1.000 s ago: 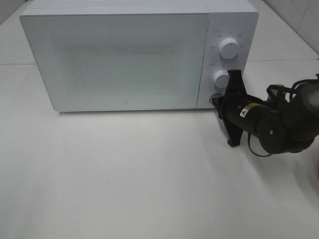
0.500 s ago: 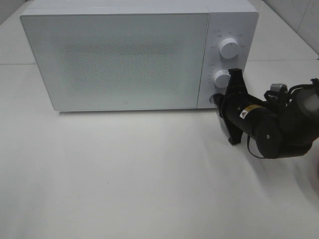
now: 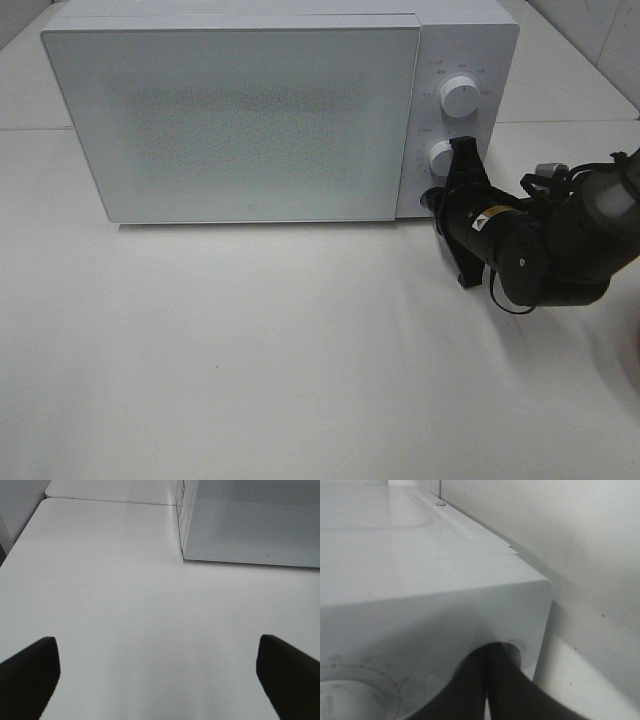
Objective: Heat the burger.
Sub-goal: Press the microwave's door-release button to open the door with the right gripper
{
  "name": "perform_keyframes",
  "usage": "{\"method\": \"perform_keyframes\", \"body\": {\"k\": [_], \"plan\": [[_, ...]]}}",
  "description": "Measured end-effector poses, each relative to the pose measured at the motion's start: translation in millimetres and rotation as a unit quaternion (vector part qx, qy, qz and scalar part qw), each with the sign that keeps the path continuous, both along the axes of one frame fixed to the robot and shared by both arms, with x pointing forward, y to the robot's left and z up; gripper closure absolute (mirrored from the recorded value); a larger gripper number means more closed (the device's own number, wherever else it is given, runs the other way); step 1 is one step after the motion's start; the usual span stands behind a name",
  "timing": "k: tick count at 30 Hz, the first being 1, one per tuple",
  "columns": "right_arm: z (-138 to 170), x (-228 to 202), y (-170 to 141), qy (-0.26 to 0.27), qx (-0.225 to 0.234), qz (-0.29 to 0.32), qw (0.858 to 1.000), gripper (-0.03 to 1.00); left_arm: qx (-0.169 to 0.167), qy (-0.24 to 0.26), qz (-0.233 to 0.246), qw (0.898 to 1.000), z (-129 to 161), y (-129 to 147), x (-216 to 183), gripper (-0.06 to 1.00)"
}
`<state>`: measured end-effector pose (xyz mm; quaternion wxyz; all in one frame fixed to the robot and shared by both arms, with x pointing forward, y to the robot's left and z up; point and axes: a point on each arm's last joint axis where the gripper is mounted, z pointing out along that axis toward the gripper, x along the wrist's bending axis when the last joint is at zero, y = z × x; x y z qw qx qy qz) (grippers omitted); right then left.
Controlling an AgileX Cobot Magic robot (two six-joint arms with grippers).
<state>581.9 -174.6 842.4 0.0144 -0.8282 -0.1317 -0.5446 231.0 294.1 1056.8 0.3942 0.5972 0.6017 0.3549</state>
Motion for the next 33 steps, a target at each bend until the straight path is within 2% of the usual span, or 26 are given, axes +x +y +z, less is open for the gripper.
{"method": "perform_keyframes", "body": {"k": [3,33], "plan": [[-1.1,1.5,0.0,0.012,-0.007,-0.004,1.000,0.94,0.000,0.000,0.000,1.000,0.0,0.0,0.0,-0.04],[-0.2,0.6,6.1,0.013,0.000,-0.015,1.000,0.94,0.000,0.000,0.000,1.000,0.0,0.0,0.0,-0.04]]}}
